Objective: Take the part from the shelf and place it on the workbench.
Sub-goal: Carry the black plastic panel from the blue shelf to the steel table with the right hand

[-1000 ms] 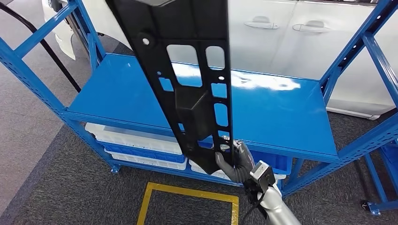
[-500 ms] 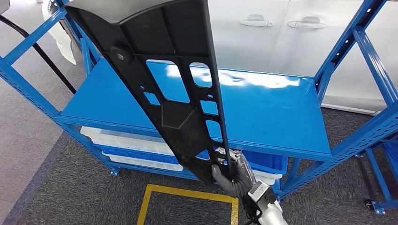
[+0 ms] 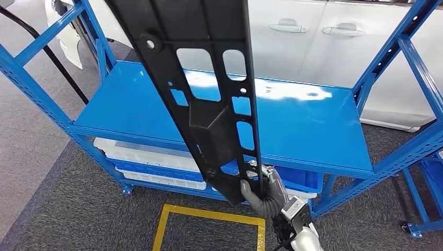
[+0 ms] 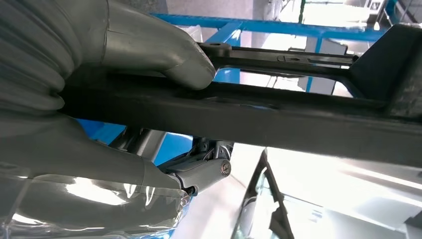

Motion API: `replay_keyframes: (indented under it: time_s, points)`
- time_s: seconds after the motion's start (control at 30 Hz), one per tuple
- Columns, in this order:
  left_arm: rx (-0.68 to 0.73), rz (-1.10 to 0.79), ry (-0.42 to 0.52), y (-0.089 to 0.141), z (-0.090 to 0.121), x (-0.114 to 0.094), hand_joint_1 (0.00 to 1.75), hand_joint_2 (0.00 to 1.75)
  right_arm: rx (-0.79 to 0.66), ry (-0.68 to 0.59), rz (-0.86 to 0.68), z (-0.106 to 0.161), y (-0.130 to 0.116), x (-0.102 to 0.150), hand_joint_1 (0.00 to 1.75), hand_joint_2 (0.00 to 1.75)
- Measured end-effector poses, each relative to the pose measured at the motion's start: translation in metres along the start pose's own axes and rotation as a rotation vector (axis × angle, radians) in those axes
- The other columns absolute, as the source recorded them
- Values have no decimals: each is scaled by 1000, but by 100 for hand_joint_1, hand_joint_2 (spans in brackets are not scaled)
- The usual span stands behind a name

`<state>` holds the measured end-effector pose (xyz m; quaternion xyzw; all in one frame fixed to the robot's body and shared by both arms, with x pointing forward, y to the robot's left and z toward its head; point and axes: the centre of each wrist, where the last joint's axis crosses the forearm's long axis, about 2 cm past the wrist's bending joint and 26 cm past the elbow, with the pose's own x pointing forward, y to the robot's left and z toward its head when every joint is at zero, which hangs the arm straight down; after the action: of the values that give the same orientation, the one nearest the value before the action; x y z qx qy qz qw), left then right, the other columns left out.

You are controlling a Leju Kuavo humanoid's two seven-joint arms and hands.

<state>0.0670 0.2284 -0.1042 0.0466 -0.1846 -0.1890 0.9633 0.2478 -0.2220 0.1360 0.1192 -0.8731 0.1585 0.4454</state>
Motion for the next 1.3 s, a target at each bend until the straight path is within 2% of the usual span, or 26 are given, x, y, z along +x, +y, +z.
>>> replay_keyframes:
  time_s: [0.57, 0.93, 1.3]
  points:
    - [4, 15, -2, 0, 0, 2, 0, 175, -30, 6, -36, -6, -13, -4, 175, 175]
    - [16, 35, 41, -2, 0, 1, 0, 175, -39, 17, 1, -5, -16, -6, 175, 175]
    - [13, 40, 38, -2, 0, 4, 0, 175, -47, 18, 17, -6, -18, -6, 175, 175]
